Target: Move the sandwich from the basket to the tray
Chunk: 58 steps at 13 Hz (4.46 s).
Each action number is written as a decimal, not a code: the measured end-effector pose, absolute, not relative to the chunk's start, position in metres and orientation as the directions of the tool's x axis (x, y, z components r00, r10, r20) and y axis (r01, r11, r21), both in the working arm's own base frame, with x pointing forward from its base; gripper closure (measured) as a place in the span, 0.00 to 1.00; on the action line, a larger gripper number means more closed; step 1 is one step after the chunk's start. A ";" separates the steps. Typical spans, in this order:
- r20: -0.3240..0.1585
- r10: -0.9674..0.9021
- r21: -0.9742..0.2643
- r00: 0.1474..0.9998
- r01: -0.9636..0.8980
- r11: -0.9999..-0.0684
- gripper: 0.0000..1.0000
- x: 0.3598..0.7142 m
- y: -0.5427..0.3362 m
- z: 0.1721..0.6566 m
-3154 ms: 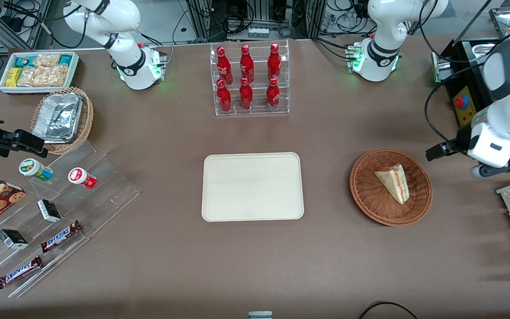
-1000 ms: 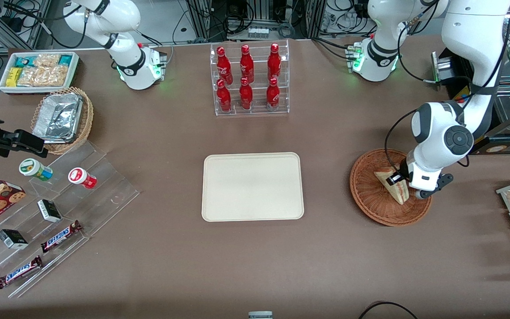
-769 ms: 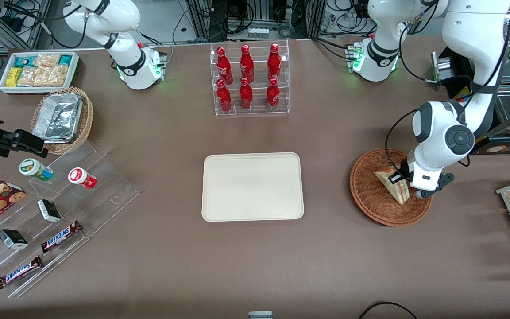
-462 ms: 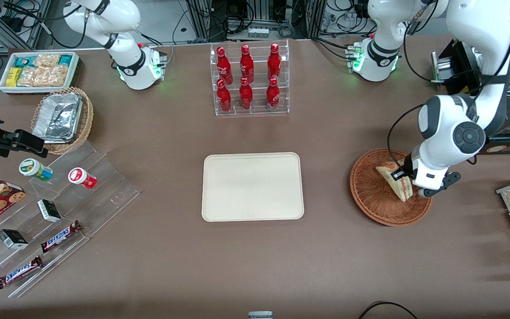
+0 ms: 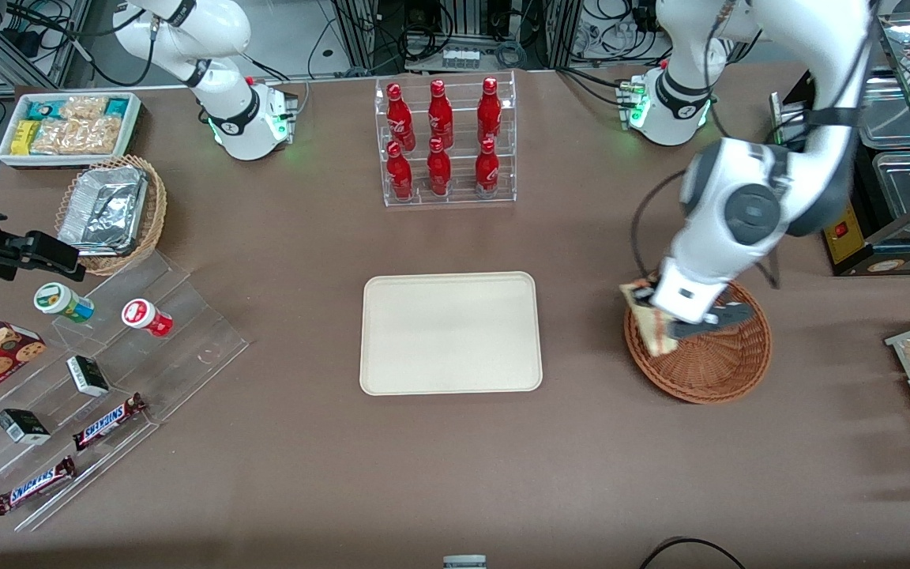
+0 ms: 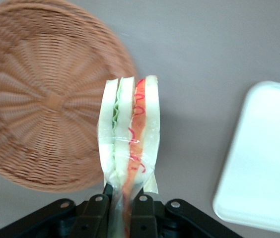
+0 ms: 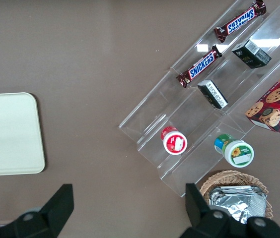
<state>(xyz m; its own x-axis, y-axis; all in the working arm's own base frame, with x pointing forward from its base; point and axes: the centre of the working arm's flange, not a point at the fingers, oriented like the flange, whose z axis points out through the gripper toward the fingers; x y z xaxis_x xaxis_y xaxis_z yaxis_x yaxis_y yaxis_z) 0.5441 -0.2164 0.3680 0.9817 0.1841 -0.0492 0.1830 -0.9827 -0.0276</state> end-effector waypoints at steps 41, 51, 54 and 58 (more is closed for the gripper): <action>0.130 0.006 0.003 0.991 0.005 -1.000 0.00 0.602 -0.442 0.330; 0.122 0.037 0.019 0.992 0.034 -0.999 0.00 0.645 -0.354 0.392; 0.116 0.036 0.019 0.993 0.034 -0.999 0.00 0.643 -0.353 0.400; 0.075 0.057 0.049 0.996 0.053 -0.997 0.00 0.656 -0.301 0.431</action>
